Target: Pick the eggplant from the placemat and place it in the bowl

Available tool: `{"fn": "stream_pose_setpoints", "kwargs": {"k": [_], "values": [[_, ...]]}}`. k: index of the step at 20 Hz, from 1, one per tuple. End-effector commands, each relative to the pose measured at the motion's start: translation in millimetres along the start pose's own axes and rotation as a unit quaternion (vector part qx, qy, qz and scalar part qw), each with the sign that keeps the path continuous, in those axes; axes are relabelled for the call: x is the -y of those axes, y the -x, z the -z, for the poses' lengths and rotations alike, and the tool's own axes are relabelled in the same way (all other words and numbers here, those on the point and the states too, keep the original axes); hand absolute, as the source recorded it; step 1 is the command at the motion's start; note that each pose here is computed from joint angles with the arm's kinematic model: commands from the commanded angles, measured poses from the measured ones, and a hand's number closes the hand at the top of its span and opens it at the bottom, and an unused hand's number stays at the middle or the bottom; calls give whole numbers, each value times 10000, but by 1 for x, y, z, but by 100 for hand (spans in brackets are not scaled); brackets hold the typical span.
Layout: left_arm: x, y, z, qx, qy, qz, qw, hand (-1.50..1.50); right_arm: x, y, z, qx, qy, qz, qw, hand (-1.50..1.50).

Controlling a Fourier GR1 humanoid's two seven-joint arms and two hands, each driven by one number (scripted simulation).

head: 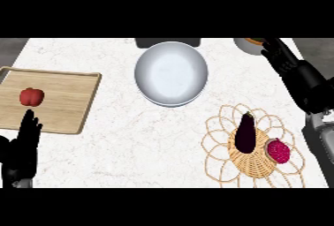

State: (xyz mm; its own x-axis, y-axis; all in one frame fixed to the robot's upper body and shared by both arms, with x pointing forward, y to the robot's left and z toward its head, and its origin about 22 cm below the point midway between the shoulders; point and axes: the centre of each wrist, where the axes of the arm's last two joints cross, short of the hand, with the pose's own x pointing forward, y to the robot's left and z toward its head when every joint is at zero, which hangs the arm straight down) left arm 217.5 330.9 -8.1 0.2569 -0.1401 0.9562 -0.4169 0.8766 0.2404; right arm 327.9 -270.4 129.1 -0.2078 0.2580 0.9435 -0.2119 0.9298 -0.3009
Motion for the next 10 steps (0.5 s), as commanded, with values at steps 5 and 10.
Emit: {"fn": "stream_pose_setpoints", "kwargs": {"k": [5,10], "values": [[68,-41,-16,693,2060,-709,9735,0,21,38,-33,-1538,2125,-1401,9548,150],[85,-40,-30,633,2640,-1046,9567,0,43,73,-70,-2307,4020,-2173,8591,-150]]}}
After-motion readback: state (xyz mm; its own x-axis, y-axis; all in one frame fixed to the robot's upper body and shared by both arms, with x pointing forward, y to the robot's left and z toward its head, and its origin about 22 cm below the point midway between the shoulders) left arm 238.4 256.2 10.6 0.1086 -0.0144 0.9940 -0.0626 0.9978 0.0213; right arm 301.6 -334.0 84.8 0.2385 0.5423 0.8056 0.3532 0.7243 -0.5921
